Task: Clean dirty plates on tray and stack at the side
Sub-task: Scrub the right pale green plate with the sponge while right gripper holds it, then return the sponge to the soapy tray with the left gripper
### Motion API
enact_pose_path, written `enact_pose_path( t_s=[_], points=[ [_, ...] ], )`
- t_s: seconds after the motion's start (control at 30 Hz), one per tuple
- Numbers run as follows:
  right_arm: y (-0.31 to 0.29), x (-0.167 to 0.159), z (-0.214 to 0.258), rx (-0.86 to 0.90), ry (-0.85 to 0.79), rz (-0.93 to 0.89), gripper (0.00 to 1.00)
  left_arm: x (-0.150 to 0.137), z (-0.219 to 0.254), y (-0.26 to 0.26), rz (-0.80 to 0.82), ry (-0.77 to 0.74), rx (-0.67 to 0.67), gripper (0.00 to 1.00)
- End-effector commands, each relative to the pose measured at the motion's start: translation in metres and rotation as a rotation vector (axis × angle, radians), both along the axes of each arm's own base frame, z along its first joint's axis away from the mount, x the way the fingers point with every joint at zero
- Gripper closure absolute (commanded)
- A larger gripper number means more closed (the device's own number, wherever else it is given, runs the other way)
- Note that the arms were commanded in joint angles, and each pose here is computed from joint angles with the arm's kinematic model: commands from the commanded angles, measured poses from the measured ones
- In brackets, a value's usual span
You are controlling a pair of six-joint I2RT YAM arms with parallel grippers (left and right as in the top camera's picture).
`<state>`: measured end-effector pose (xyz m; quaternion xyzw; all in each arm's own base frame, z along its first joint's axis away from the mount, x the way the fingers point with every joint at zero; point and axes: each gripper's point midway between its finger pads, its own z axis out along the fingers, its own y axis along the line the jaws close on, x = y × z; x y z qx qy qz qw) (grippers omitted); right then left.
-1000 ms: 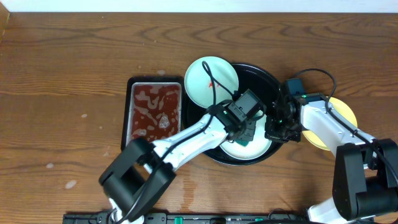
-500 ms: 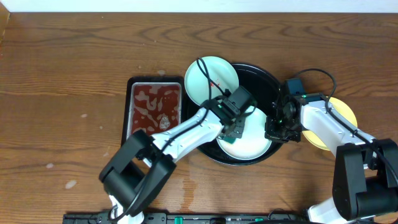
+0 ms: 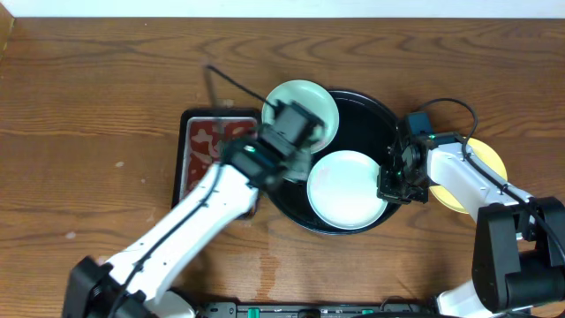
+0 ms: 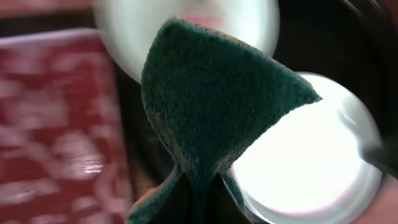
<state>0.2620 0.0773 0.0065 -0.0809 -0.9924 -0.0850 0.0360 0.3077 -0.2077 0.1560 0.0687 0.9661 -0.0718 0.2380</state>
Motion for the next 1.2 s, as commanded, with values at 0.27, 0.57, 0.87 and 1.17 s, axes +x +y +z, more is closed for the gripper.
enact_pose_path(
  t_s=[0.27, 0.57, 0.87, 1.17],
  points=[
    [-0.004, -0.003, -0.001, -0.030, 0.004, 0.003, 0.99, 0.038, -0.018, 0.128, 0.346, 0.041, 0.111, 0.93],
    [-0.004, -0.003, -0.001, -0.030, 0.004, 0.003, 0.99, 0.036, -0.065, 0.145, 0.397, 0.196, 0.104, 0.92],
    [-0.004, -0.004, -0.001, -0.031, 0.007, 0.003, 0.99, 0.023, -0.111, 0.148, 0.394, 0.348, 0.177, 0.92],
    [-0.004, -0.004, -0.001, -0.031, 0.007, 0.003, 0.99, 0.020, -0.119, 0.149, 0.391, 0.376, 0.189, 0.37]
  ],
)
